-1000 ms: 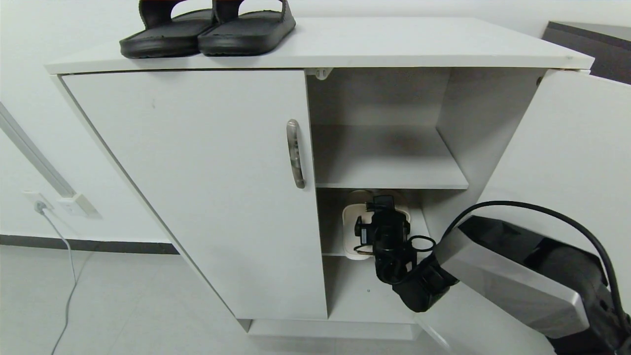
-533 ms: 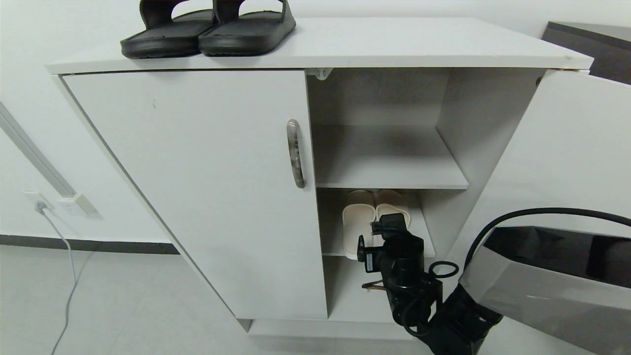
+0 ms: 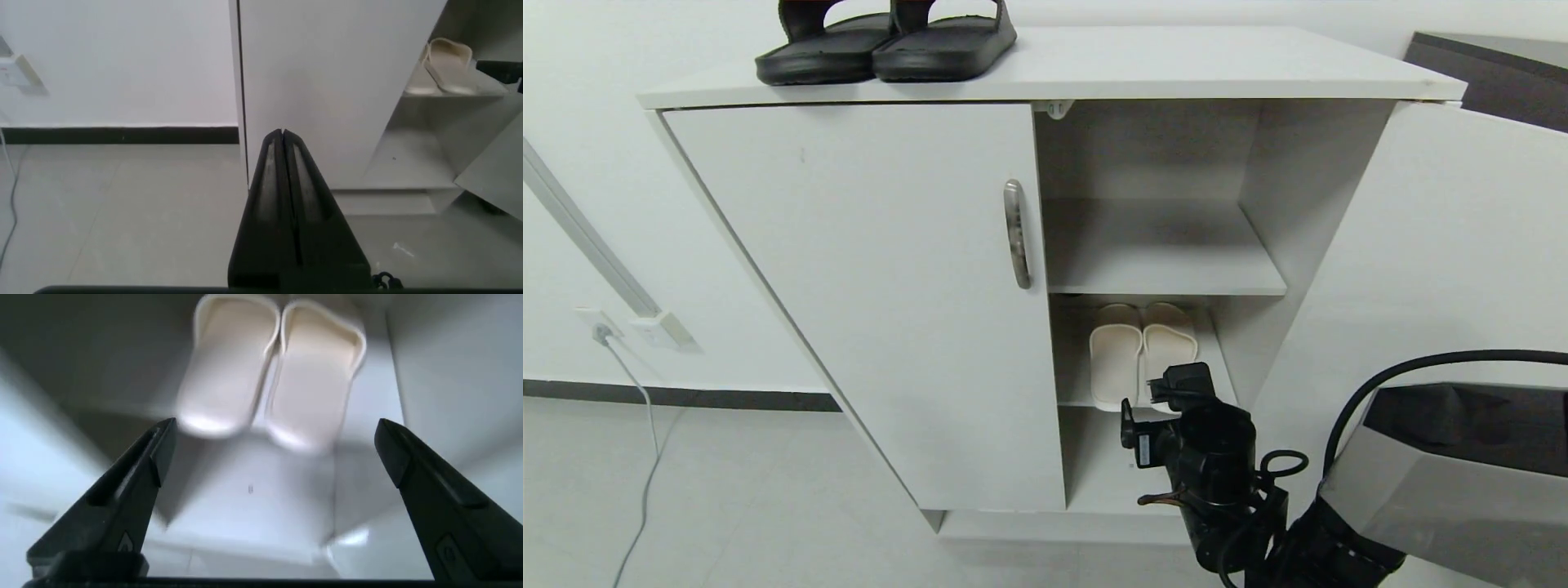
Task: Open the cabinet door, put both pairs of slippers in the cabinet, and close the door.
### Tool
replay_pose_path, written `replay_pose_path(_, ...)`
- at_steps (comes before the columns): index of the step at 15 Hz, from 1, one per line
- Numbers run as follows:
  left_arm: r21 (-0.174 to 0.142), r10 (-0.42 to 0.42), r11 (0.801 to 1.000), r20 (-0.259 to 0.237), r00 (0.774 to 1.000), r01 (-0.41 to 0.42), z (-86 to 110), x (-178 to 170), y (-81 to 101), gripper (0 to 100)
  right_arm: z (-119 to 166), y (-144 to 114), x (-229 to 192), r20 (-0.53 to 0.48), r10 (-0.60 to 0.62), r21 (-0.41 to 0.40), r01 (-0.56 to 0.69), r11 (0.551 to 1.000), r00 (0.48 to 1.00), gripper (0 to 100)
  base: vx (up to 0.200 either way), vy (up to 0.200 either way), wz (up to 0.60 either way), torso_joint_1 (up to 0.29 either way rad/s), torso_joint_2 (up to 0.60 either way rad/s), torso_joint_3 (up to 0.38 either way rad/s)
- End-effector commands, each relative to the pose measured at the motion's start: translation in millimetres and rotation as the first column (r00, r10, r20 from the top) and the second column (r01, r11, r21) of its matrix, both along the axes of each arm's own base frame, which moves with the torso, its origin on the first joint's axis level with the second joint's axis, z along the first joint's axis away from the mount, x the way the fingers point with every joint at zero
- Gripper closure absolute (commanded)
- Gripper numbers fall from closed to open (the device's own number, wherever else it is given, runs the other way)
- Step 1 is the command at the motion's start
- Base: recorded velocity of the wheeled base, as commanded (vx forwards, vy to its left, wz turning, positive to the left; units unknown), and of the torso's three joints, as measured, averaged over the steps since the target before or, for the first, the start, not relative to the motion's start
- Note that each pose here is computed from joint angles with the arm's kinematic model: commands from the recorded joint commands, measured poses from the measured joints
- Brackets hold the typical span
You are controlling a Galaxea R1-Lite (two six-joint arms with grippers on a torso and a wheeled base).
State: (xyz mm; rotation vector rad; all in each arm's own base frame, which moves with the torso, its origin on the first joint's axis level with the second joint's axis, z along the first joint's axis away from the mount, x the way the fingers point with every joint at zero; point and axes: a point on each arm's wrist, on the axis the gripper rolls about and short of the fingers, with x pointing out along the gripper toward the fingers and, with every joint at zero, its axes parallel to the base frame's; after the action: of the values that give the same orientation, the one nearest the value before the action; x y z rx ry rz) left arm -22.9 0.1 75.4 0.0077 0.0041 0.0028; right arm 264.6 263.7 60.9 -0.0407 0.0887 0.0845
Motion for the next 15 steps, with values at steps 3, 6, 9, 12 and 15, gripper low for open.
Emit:
replay_pose_path(3, 0.002, 0.0, 1.0, -0.002, 1.0, 0.0, -0.1, 0.1, 0.0, 100, 5.2, -0.7, -2.9, 0.006, 0.006, 0.001, -0.006, 1.0, 1.0, 0, -0.2, 0.0, 0.0, -0.002, 0.0, 0.002)
replay_pose_path(6, 0.002, -0.003, 1.0, -0.002, 1.0, 0.003, -0.1, 0.1, -0.1, 100, 7.1, 0.0, -2.2, 0.014, 0.008, -0.011, -0.007, 1.0, 1.0, 0, 0.0, 0.0, 0.0, 0.0, 0.0, 0.0)
replay_pose_path(9, 0.002, -0.003, 1.0, -0.002, 1.0, 0.003, -0.1, 0.1, -0.1, 100, 10.8, -0.7, -2.1, 0.022, 0.006, -0.009, -0.006, 1.0, 1.0, 0, 0.0, 0.0, 0.0, 0.0, 0.0, 0.0)
replay_pose_path(12, 0.002, -0.003, 1.0, -0.002, 1.0, 0.003, -0.1, 0.1, -0.1, 100, 11.6, -2.4, -2.9, 0.021, 0.005, -0.01, -0.005, 1.0, 1.0, 0, 0.0, 0.0, 0.0, 0.0, 0.0, 0.0)
replay_pose_path(15, 0.002, -0.004, 1.0, -0.002, 1.0, 0.004, -0.1, 0.1, -0.1, 100, 12.2, -2.9, -2.5, 0.022, 0.003, -0.009, -0.003, 1.0, 1.0, 0, 0.0, 0.0, 0.0, 0.0, 0.0, 0.0)
